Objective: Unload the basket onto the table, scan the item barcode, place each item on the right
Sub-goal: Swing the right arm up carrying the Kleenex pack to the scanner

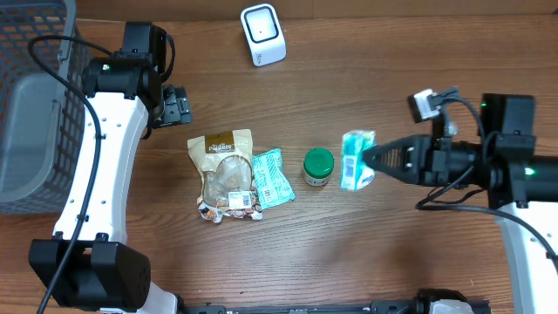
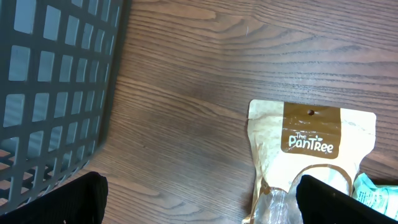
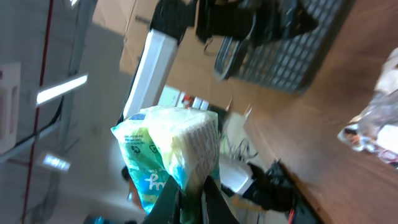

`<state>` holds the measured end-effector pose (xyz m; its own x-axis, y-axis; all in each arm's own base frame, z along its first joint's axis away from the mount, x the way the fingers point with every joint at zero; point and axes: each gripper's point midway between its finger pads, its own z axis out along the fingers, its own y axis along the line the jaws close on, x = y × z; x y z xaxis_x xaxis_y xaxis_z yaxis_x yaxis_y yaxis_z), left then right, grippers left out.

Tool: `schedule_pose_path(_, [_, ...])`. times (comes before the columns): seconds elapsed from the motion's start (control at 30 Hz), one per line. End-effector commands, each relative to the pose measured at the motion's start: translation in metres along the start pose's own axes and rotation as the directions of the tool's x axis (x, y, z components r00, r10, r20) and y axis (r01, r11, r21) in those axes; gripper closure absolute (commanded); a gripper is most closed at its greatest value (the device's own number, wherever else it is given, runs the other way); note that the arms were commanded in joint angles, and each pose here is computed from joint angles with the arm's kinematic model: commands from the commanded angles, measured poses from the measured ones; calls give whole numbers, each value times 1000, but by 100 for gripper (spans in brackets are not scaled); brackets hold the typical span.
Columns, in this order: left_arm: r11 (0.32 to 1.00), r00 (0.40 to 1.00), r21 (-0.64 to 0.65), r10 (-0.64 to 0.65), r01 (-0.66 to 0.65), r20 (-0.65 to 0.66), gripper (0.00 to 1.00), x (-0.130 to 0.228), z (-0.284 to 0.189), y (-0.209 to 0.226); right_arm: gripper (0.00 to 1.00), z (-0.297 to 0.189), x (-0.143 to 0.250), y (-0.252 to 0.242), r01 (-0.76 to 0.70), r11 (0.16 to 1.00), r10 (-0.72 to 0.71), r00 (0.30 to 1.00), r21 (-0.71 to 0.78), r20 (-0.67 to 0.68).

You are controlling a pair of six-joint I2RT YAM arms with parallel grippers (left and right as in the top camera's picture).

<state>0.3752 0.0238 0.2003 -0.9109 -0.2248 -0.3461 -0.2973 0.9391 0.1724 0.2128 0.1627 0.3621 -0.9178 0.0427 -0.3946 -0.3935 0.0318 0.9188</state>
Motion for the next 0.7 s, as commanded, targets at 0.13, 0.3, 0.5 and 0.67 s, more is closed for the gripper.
schedule_pose_path(0.13, [1000,1000,-12,0,0,13,1,-5,-1,3,96,9,8,20,43,998,-45,998,-53,-47])
schedule_pose_path(0.3, [1000,1000,-12,0,0,13,0,-5,-1,3,96,9,2,15,104,994,-105,994,-21,-39])
schedule_pose_path(0.5, [1000,1000,-12,0,0,13,1,-5,-1,3,96,-16,-24,-79,19,851,-73,994,525,83])
schedule_pose_path(0.67, [1000,1000,-12,0,0,13,1,-5,-1,3,96,-42,-27,-127,-37,657,-64,992,753,105])
